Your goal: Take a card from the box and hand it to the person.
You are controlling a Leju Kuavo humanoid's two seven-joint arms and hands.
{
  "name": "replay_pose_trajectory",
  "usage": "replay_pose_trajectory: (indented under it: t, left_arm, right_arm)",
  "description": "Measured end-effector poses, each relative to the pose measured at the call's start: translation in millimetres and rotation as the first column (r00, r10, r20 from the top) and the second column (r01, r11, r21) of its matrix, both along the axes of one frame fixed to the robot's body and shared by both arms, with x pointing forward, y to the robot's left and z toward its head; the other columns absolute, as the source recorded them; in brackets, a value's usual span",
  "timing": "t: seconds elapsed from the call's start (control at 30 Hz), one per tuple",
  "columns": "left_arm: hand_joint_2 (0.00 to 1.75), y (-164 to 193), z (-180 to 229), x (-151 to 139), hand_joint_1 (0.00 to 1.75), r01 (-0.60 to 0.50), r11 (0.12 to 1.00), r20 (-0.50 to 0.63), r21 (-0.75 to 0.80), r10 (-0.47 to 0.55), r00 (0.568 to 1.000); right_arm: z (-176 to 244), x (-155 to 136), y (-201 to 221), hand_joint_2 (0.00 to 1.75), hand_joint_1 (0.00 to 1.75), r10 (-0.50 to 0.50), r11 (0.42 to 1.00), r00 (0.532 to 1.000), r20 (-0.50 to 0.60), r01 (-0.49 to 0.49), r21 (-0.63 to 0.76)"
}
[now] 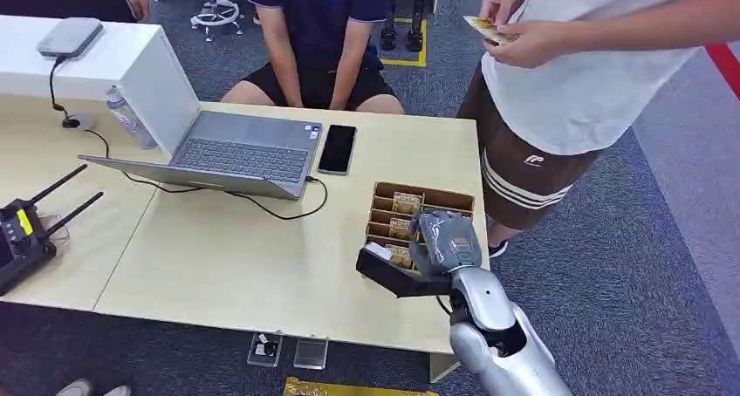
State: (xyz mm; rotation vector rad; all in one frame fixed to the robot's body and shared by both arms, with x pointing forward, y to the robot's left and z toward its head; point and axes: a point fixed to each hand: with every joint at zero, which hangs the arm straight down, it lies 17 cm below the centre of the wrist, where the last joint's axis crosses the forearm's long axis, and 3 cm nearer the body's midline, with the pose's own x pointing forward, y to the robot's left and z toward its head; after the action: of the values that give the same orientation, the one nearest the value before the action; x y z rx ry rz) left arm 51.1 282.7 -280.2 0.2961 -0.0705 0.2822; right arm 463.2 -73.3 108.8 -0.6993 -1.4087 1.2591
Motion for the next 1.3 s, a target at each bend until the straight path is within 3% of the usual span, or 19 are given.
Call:
replay_pose_trajectory:
  t: [0.47,0.7,1.07,1.23,1.3]
  left_arm:
    - [1.75,0.1,-0.1,-1.2,0.0,0.008,1.0,-0.011,0.0,-0.008,1.0]
    - [1.75,0.3,-0.1,-2.2,0.0,0.006,1.0,-0.017,0.001,-0.006,1.0]
    - [1.75,1.1,0.0,-3.8,0.0,-0.001,1.0,-0.024,0.006,0.001,1.0]
    - [1.75,0.9,0.0,-4.1,0.0,-0.002,1.0,-0.025,0.005,0.002,1.0]
    - [1.75,0.9,0.0,-4.1,0.0,-0.002,1.0,-0.025,0.005,0.002,1.0]
  right_arm:
    - [-4.0,-9.2,38.1,1.75,1.03,0.083,0.997,0.996,-0.026,-0.083,-0.003]
    - [-5.5,-14.1,57.8,1.75,1.1,0.125,0.992,0.991,-0.037,-0.125,-0.01]
    - [-12.5,-13.2,62.1,1.75,0.99,0.131,0.991,0.99,-0.059,-0.133,-0.016]
    - [-16.1,-12.3,59.8,1.75,1.03,0.121,0.992,0.99,-0.067,-0.123,-0.02]
    - [-17.2,-12.0,59.2,1.75,0.94,0.119,0.992,0.99,-0.069,-0.121,-0.022]
